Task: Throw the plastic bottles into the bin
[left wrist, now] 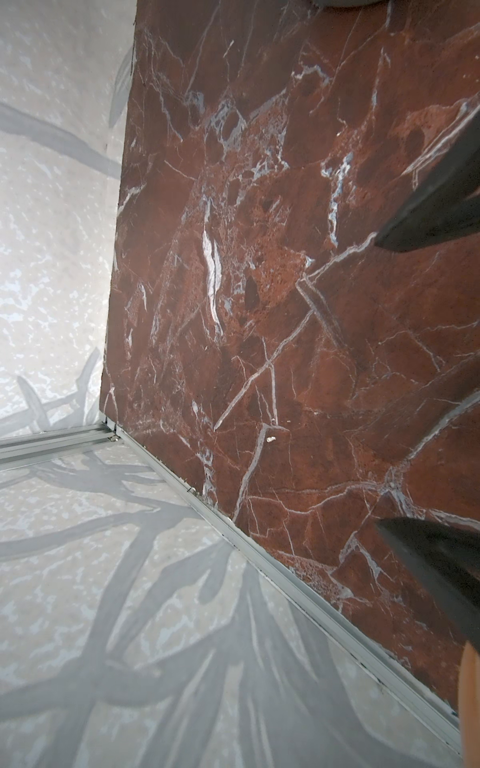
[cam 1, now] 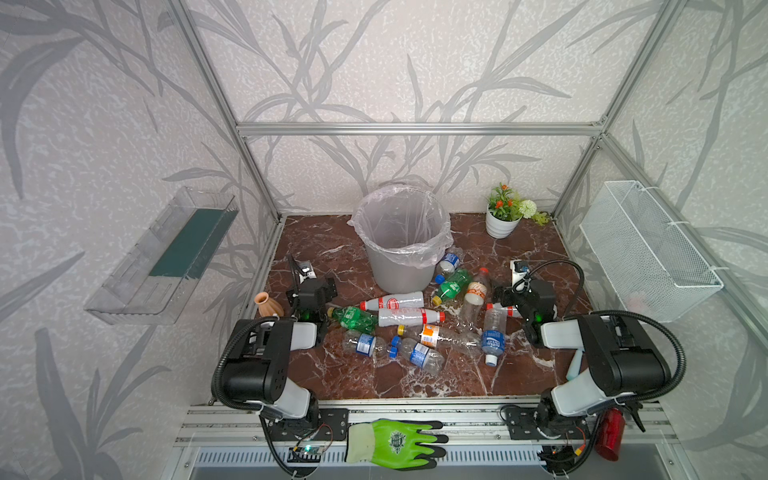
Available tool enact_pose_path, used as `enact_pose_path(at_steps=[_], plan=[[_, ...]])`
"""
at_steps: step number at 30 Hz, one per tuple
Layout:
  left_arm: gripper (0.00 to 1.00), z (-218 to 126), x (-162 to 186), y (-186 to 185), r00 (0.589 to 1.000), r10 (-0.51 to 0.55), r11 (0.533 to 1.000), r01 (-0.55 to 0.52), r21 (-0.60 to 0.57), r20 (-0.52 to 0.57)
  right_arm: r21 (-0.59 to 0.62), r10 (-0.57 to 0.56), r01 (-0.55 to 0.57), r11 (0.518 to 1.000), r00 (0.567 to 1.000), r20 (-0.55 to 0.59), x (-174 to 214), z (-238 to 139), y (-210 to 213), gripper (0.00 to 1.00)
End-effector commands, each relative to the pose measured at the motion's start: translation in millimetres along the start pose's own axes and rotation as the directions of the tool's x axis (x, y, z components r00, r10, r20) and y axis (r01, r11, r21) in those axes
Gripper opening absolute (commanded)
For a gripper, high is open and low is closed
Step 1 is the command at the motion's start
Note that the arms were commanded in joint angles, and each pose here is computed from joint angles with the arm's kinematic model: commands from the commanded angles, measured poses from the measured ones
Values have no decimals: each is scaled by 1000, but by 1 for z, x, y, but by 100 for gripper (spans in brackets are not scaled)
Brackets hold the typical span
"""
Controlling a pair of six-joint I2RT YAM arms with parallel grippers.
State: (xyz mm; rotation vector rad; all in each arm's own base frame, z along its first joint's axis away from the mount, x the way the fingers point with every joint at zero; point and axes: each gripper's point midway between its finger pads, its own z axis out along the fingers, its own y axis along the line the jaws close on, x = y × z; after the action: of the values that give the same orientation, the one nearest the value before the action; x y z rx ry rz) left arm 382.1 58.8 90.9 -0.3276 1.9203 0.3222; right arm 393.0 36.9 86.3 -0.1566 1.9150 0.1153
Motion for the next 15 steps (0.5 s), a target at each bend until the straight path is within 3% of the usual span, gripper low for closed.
enact_pose_path(at_steps=[1, 13, 15], plan=[[99, 1, -6, 1, 1000, -11, 1000, 11, -2, 8, -12, -10, 10, 1000, 1000, 16, -8, 4, 2, 99], [99, 1, -6, 1, 1000, -10, 1000, 10, -1, 8, -10, -10, 10, 1000, 1000, 17, -8, 3, 1, 99], [99, -2, -14, 6, 999, -23, 999, 24, -32, 31, 44, 15, -16, 999, 1000, 22, -11, 1, -9, 99]])
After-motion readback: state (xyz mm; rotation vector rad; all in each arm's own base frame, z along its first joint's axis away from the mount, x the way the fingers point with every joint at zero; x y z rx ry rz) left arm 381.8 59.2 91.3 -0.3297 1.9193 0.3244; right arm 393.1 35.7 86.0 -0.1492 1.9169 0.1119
